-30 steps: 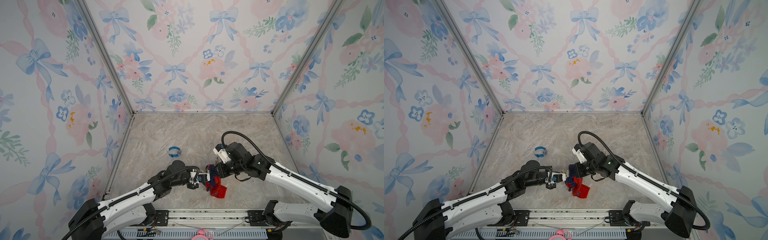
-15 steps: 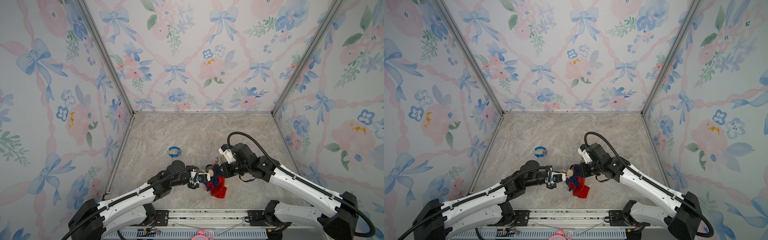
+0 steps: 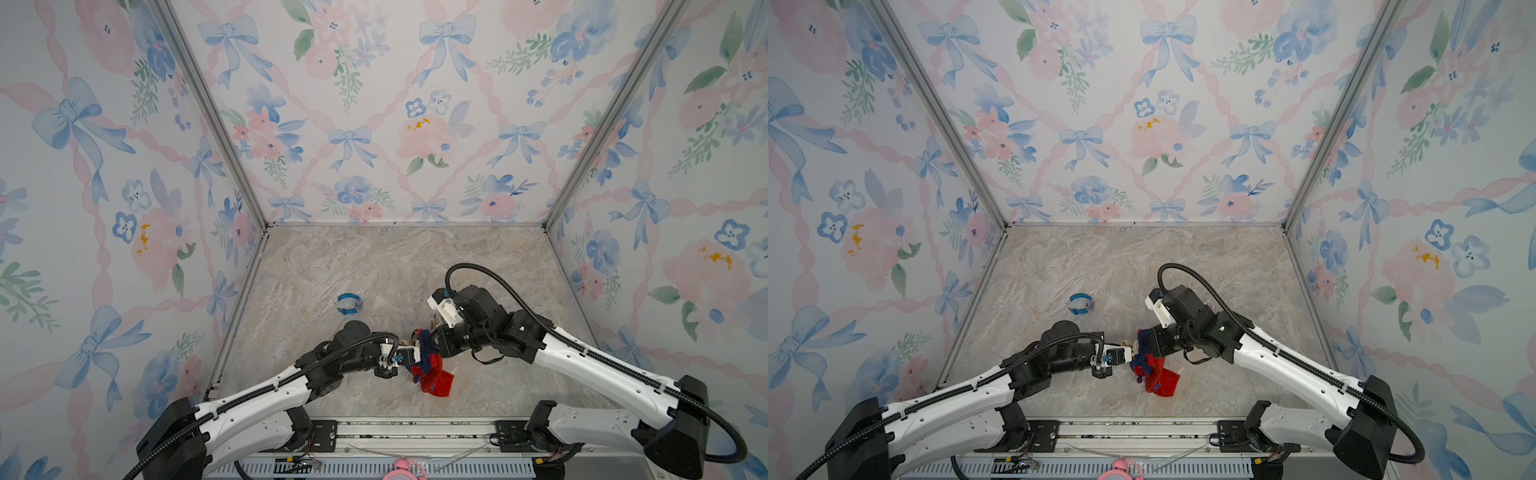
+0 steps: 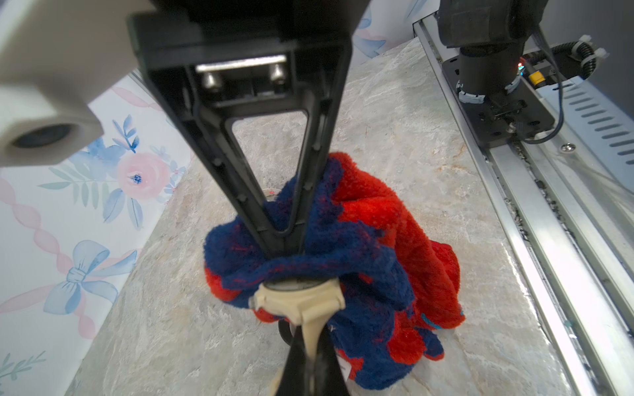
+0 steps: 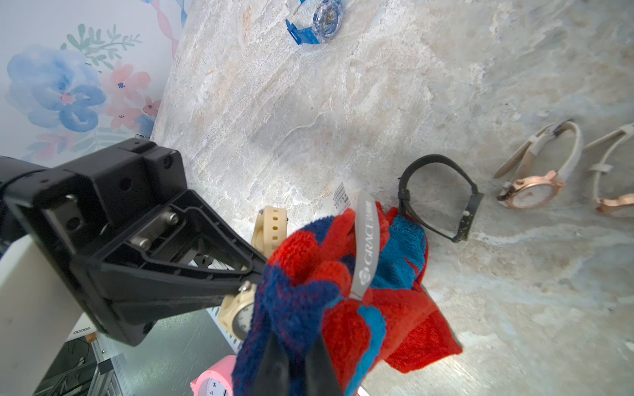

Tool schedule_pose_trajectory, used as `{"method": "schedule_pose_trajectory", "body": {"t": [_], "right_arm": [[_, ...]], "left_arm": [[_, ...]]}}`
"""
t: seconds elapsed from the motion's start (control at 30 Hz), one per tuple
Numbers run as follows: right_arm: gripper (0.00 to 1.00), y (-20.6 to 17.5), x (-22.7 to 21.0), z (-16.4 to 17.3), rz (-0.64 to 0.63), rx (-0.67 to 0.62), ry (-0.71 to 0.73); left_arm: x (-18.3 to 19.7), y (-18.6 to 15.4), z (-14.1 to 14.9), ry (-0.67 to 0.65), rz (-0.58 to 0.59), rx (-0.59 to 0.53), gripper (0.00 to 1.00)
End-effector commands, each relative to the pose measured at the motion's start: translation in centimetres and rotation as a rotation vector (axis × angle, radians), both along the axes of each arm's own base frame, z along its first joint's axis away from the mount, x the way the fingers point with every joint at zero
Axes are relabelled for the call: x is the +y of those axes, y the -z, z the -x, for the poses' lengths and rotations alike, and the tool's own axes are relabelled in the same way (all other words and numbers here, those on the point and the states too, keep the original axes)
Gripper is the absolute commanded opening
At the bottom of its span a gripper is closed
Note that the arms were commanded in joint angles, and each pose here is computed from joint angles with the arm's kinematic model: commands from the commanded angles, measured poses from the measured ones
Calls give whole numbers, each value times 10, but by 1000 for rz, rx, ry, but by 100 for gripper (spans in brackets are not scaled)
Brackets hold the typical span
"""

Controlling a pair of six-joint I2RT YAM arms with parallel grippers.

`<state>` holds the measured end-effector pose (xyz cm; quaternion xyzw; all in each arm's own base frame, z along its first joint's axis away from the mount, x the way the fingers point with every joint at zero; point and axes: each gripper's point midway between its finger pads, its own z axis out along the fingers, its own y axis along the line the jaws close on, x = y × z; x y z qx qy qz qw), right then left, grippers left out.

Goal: Wipe the watch dial
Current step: Wipe the dirt from the watch dial.

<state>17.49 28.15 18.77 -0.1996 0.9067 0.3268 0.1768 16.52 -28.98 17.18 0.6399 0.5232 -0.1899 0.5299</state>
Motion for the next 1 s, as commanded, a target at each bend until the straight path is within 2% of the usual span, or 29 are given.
{"method": "schedule_pose_trajectory", "body": {"t": [0.0, 0.17, 0.37, 0.67, 0.97], "right_arm": [[0, 16, -11, -7, 11, 20, 29], [0, 31, -31, -11, 23, 51, 80], [0, 6, -34, -9, -22, 14, 89], [0, -26, -6, 6, -59, -37, -16], [0, -20, 12, 11, -31, -40, -74]], "left_arm": [[-7, -22, 0, 20, 64, -37, 0], [-7, -24, 0, 17, 71, -38, 0], [-7, -24, 0, 18, 69, -39, 0], [-8, -23, 1, 24, 70, -37, 0], [-7, -22, 0, 18, 66, -37, 0]]}}
